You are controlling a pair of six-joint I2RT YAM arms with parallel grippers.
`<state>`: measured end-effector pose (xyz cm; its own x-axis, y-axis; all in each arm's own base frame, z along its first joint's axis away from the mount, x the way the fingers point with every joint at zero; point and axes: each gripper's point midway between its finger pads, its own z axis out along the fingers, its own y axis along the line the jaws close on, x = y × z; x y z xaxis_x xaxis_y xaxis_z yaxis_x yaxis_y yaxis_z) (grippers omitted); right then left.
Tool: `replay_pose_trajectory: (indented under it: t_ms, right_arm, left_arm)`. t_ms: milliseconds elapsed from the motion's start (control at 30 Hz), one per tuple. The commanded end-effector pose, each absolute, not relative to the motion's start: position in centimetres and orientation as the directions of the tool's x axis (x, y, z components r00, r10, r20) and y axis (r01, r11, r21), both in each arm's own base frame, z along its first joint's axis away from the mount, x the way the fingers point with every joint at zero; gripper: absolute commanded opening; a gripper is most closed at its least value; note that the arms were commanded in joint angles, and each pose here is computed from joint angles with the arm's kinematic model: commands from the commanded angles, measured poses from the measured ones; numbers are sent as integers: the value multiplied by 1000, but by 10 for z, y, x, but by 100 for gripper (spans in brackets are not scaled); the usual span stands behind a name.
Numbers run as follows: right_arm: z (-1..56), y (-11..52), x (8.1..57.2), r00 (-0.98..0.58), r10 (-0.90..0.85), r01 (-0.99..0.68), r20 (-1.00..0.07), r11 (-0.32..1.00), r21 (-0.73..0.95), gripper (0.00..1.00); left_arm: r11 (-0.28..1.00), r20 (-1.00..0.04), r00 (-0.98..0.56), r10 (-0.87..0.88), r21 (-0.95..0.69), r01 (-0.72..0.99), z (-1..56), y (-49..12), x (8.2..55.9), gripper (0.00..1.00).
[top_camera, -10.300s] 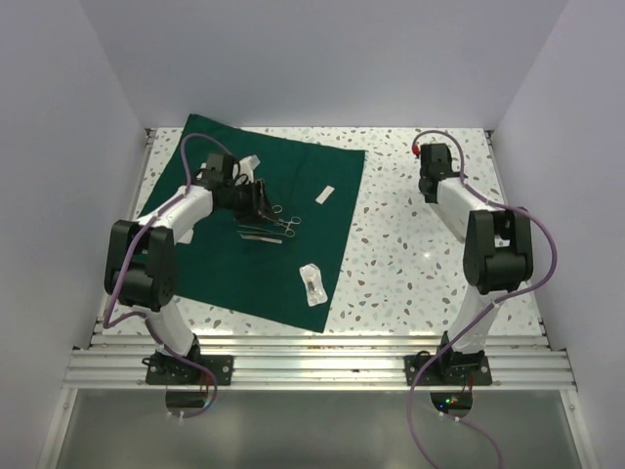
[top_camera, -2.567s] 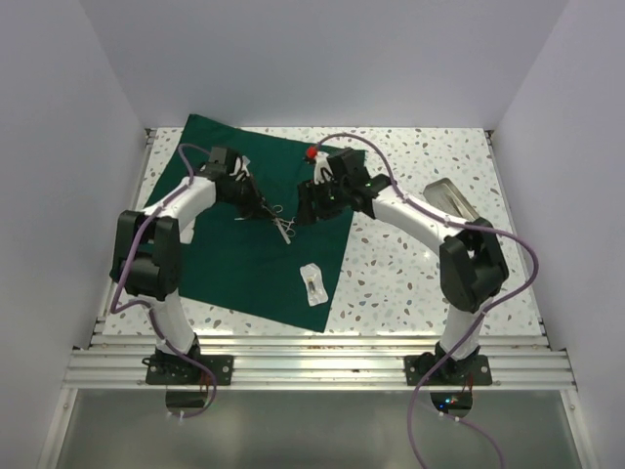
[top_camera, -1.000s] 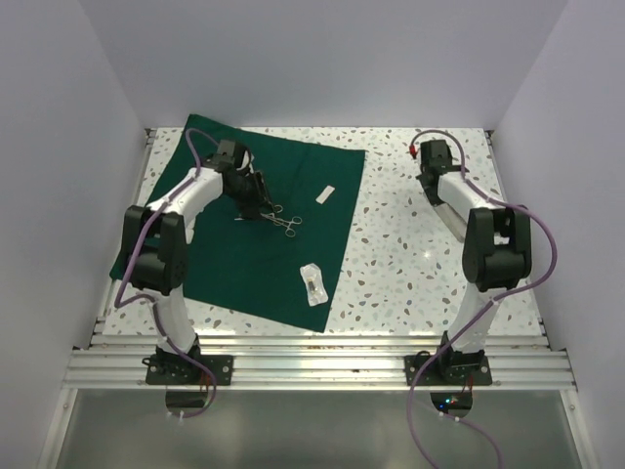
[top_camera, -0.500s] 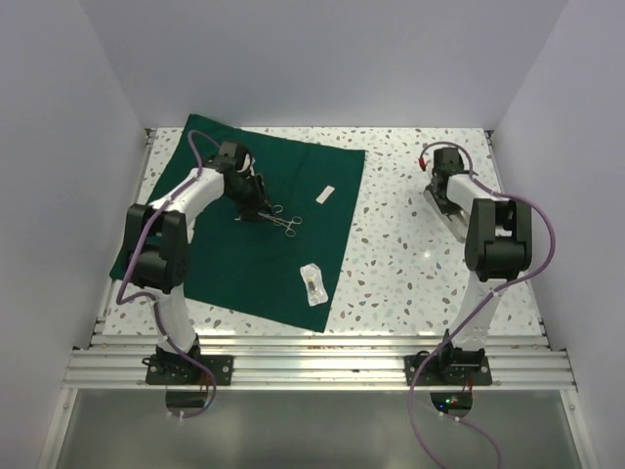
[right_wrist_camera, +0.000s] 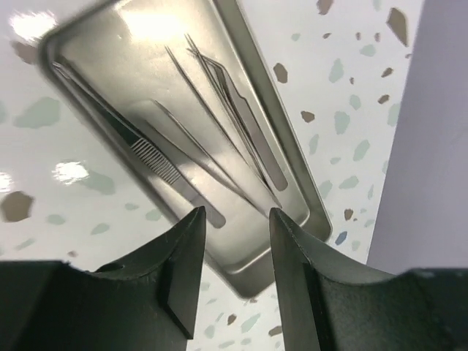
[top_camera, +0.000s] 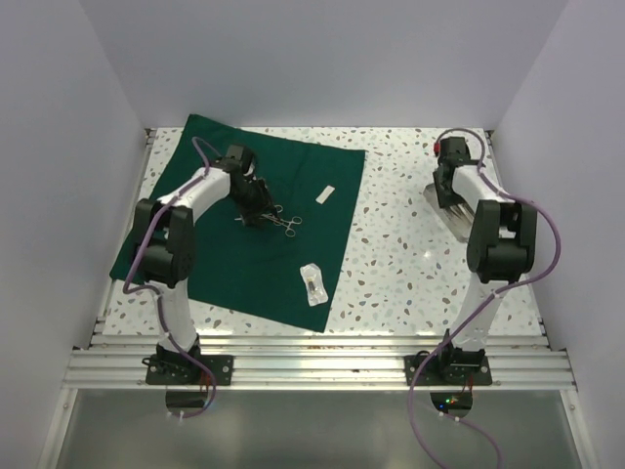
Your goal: Prepare the surgical pack
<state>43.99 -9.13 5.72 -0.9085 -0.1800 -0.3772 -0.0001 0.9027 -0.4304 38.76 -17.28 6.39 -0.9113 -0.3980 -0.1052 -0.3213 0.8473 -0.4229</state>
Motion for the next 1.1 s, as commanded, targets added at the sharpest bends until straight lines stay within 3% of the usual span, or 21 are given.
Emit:
replay_pose_trajectory:
  t_ms: [0, 167, 267, 367, 1067]
  right_arm:
    - [152, -58, 454, -787, -31, 218, -616, 921, -324, 45]
    - [182, 26, 449, -735, -40, 124, -677, 974, -192, 49]
    - [179, 99, 420, -738, -114, -33, -665, 991, -133, 50]
    - [178, 135, 396, -718, -142, -112, -681, 990, -89, 50]
    - [177, 138, 370, -686, -207, -201, -698, 975, -92, 52]
  left_arm:
    - [825, -99, -870, -483, -386, -413, 67, -169, 399, 54]
    - [822, -93, -839, -536, -286, -493, 58, -157, 405, 55]
    - [817, -101, -823, -559, -238, -525, 55, -152, 416, 55]
    - [810, -108, -810, -576, -206, -549, 53, -151, 425, 55]
    - [800, -122, -791, -599, -56, -597, 23, -162, 425, 49]
